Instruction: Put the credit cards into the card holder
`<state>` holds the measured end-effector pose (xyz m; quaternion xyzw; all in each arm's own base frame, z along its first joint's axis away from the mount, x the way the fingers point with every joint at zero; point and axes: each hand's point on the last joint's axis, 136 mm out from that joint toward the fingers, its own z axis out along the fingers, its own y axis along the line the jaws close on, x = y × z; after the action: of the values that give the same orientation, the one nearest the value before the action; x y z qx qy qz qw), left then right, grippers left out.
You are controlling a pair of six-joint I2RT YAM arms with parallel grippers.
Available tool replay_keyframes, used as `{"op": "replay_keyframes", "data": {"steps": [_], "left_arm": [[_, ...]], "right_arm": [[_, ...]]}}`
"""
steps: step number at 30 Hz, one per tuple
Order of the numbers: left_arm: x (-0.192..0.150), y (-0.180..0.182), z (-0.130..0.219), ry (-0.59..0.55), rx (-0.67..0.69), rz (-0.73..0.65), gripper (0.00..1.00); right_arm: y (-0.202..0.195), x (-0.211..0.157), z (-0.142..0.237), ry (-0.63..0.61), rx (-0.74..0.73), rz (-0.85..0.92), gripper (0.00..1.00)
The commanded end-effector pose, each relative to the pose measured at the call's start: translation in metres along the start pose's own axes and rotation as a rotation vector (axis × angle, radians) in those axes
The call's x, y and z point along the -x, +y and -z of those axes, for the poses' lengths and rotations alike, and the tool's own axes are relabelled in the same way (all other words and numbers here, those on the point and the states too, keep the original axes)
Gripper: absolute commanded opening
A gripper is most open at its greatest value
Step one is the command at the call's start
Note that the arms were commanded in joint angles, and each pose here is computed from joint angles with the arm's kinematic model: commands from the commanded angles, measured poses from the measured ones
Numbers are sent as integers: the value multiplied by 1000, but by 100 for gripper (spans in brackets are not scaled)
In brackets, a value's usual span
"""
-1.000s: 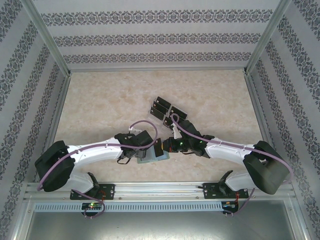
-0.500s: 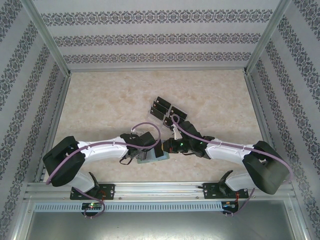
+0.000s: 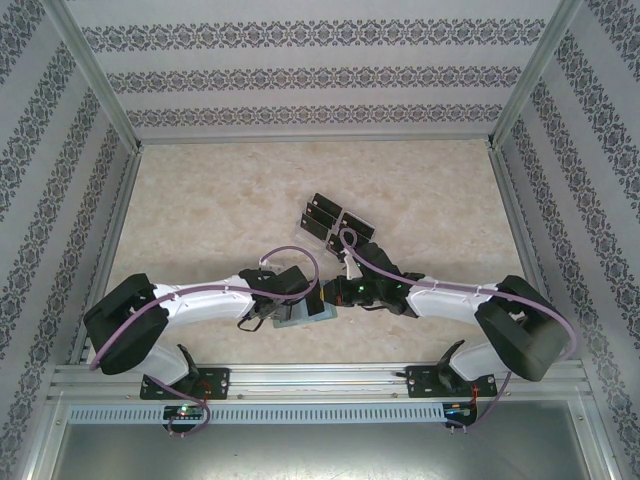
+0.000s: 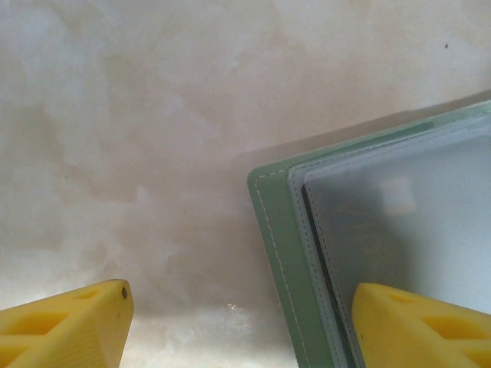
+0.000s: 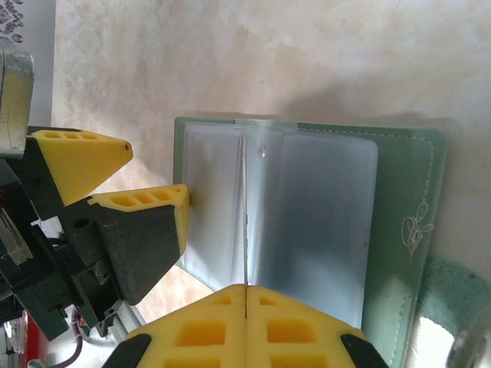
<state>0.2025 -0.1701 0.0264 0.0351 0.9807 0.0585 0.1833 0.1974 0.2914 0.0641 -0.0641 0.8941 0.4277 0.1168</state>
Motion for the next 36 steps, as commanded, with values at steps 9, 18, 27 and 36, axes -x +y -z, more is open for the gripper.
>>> {"op": "replay_keyframes", "data": {"steps": [9,18,27,36], "left_arm": [[-15,12,-5,29,51,-26,76],[-15,11,-5,30,52,-29,76],[-14,11,-5,31,51,-30,76],[-15,11,-5,33,51,-30,76]], "right_arm": [[4,-5,-11,26,52,-13,0],[-5,-10,-20,44,52,-40,0],[-16,-15,-28,58,47,-67,0],[-21,-14,-29,48,42,-89,0]]}}
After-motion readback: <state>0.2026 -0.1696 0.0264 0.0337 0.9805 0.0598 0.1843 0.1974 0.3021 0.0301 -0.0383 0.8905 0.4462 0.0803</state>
